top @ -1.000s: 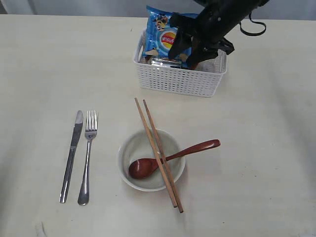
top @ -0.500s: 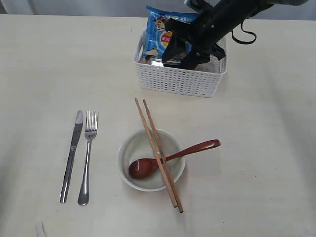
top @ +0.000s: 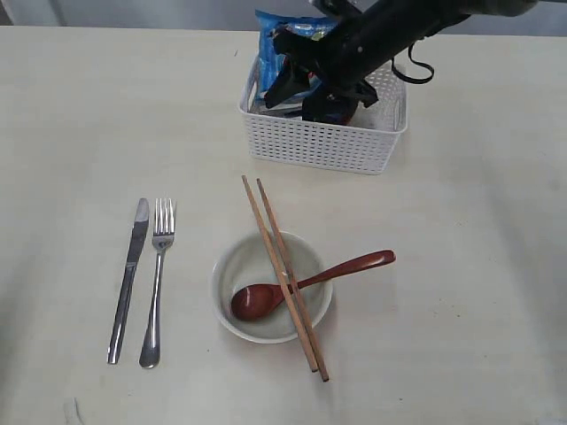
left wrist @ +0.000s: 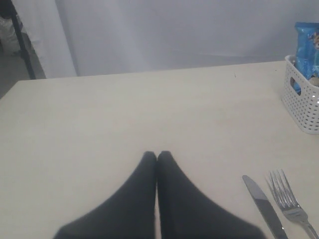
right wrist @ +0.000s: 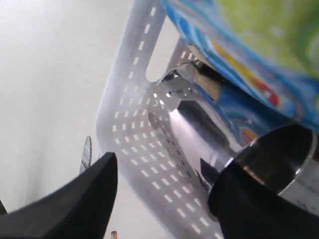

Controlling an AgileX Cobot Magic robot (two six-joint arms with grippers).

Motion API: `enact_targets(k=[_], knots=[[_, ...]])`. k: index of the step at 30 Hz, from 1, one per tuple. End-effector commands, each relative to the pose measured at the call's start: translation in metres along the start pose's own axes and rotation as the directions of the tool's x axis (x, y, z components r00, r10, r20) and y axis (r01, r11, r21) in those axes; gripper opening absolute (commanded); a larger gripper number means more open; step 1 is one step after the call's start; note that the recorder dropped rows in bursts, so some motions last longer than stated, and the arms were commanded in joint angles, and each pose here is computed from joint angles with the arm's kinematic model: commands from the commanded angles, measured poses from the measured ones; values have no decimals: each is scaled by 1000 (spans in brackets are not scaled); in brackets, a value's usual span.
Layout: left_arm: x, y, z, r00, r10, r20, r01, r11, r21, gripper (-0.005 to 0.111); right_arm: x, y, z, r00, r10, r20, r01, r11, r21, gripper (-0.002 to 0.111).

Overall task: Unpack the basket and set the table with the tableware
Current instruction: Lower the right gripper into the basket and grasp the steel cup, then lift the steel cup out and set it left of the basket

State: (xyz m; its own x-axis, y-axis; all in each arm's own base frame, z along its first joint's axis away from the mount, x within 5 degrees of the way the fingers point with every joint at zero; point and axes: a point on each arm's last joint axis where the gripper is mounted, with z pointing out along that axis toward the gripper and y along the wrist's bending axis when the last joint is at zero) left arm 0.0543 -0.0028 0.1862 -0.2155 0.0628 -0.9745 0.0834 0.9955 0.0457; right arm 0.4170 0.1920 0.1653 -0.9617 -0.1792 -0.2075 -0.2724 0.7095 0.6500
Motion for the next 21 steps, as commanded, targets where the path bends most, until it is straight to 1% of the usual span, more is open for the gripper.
enact_targets(k=[1,2,4,8,9,15,21], knots=[[0,-1,0,1000,-10,6,10,1000,10,0,-1,4,4,1000,-17,18,16,1000,5,54],[0,-1,0,1000,-10,6,10,1000,10,0,-1,5,5,1000,-18,17,18,1000,4,52],[0,-1,0,1000,-10,6,10,1000,10,0,-1,5,5,1000,-18,17,18,1000,4,41],[0,-1,0,1000,-10,6,10,1000,10,0,0,5,5,1000,-18,10,18,1000,1,9],[0,-1,0,1000,-10,6,10,1000,10,0,0,5,5,1000,-18,8,18,1000,0,-1],[0,-1,0,1000,-10,6,10,1000,10,0,0,8,2,1000,-11,4,11,1000,-6,0],[0,-1,0,1000,-10,6,10,1000,10,0,-1,24,-16,998,-48,41,48,999,-7,0]])
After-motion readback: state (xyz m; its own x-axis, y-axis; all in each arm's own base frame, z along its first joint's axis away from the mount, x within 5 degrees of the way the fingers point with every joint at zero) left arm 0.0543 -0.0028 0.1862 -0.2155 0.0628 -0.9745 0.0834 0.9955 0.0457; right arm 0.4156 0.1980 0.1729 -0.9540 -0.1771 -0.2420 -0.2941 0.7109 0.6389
